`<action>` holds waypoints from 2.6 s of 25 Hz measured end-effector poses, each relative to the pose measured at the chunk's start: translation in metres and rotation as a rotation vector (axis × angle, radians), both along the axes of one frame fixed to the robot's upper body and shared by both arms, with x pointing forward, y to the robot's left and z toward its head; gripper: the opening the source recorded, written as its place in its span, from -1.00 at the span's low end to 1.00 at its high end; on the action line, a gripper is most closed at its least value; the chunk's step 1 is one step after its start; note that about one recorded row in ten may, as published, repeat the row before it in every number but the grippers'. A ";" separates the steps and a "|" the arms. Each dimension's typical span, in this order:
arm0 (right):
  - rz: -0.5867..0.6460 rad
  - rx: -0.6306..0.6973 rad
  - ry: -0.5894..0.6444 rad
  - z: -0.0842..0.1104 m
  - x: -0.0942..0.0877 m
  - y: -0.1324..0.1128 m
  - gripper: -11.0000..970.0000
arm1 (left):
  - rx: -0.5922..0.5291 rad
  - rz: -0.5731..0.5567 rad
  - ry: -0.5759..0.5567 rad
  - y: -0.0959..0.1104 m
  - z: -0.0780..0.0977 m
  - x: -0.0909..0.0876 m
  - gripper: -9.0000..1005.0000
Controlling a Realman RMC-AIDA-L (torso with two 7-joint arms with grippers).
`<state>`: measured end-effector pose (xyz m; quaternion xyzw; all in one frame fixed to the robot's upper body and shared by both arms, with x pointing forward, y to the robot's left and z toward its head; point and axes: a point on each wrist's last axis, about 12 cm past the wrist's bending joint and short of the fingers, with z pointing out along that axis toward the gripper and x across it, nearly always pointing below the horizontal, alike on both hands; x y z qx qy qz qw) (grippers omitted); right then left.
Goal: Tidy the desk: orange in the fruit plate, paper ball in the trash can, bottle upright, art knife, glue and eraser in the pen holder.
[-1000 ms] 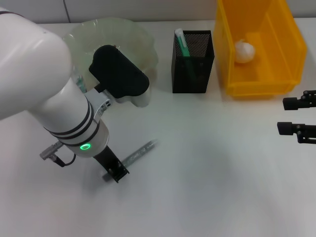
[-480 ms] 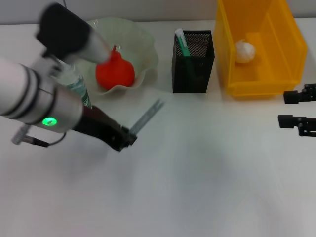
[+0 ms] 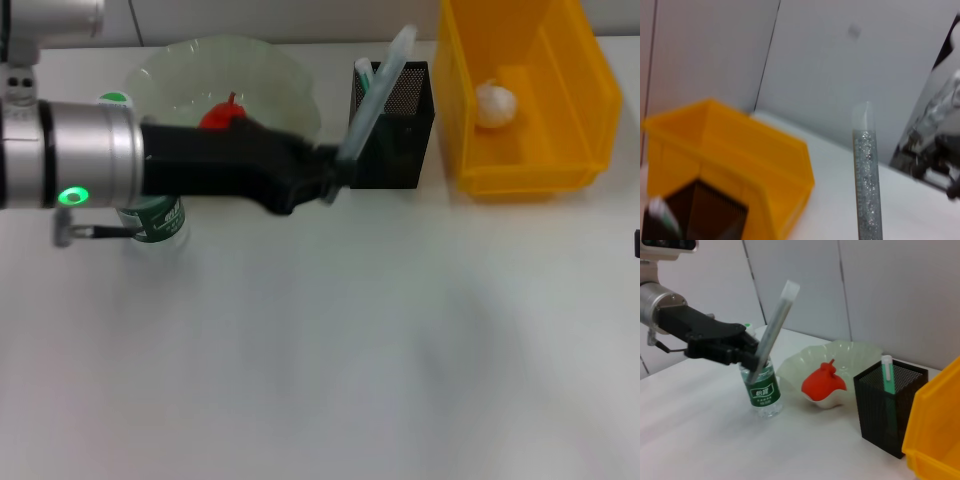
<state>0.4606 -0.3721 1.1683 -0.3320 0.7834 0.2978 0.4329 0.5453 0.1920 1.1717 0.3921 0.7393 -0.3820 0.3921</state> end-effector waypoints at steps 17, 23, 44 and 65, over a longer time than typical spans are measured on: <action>0.008 0.041 0.022 -0.008 0.007 0.006 0.22 | 0.007 0.218 -0.177 -0.071 -0.011 0.065 -0.48; 0.025 0.047 0.014 -0.007 0.012 0.010 0.22 | 0.015 0.282 -0.164 -0.077 -0.017 0.081 -0.45; 0.049 0.045 0.036 -0.011 0.016 0.015 0.23 | 0.074 0.311 -0.138 -0.089 -0.035 0.085 -0.36; 0.250 0.093 0.011 -0.012 0.024 0.040 0.43 | -0.261 -0.133 -0.096 0.031 -0.018 -0.025 0.71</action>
